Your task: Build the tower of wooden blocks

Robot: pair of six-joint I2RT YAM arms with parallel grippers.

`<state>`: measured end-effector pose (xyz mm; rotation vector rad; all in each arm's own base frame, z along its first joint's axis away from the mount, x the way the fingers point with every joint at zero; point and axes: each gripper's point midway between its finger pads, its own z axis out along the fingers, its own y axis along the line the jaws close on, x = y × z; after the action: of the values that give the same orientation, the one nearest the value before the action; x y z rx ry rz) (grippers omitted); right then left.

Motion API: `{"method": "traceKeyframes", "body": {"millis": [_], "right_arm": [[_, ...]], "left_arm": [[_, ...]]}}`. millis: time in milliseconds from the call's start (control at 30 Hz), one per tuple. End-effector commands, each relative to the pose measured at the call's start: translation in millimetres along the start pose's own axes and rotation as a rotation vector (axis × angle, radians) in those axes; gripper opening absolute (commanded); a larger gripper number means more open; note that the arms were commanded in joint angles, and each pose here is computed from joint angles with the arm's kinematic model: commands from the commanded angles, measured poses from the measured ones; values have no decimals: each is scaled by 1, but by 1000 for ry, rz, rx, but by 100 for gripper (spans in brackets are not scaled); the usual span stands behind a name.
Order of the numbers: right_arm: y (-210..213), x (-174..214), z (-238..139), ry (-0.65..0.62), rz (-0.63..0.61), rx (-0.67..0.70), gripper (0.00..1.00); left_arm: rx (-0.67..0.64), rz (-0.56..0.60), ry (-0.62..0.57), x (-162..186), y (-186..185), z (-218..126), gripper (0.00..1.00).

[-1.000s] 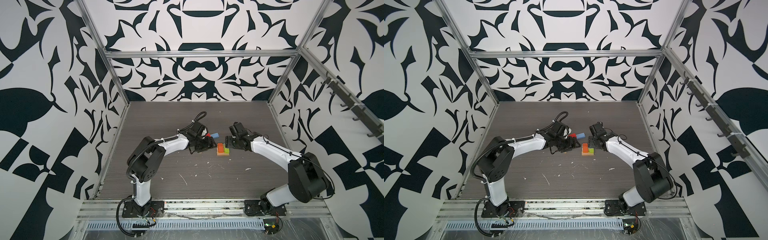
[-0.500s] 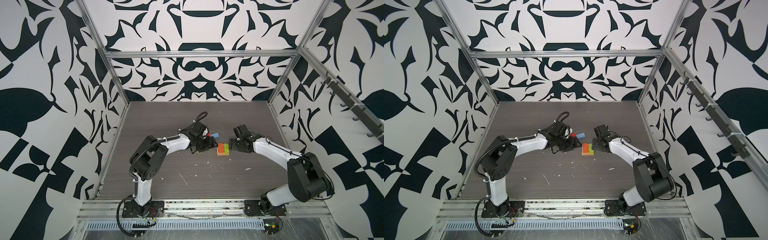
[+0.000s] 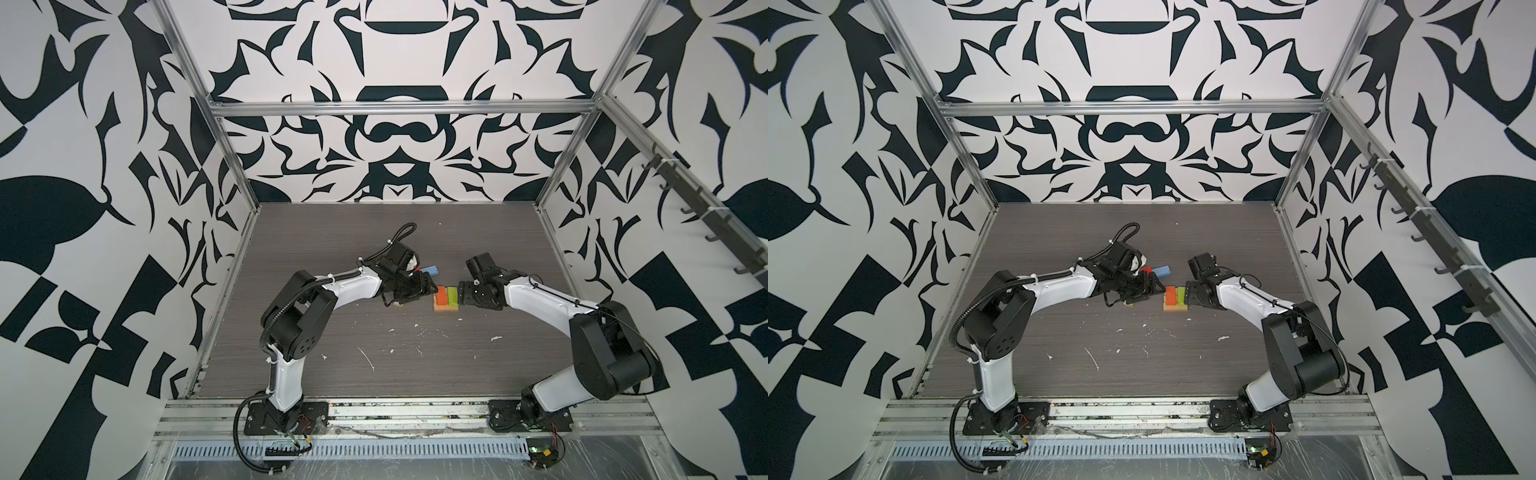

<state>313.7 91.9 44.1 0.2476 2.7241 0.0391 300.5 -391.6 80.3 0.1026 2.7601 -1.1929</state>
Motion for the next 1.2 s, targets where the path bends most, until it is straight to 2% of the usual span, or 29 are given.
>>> {"method": "traceKeyframes", "body": {"millis": [0, 1167], "right_arm": [[1, -3, 1, -9, 5, -6, 84], [10, -3, 2, -7, -6, -58, 84]], "left_arm": [[31, 9, 9, -3, -12, 5, 74], [57, 8, 17, -8, -21, 18, 74]]}}
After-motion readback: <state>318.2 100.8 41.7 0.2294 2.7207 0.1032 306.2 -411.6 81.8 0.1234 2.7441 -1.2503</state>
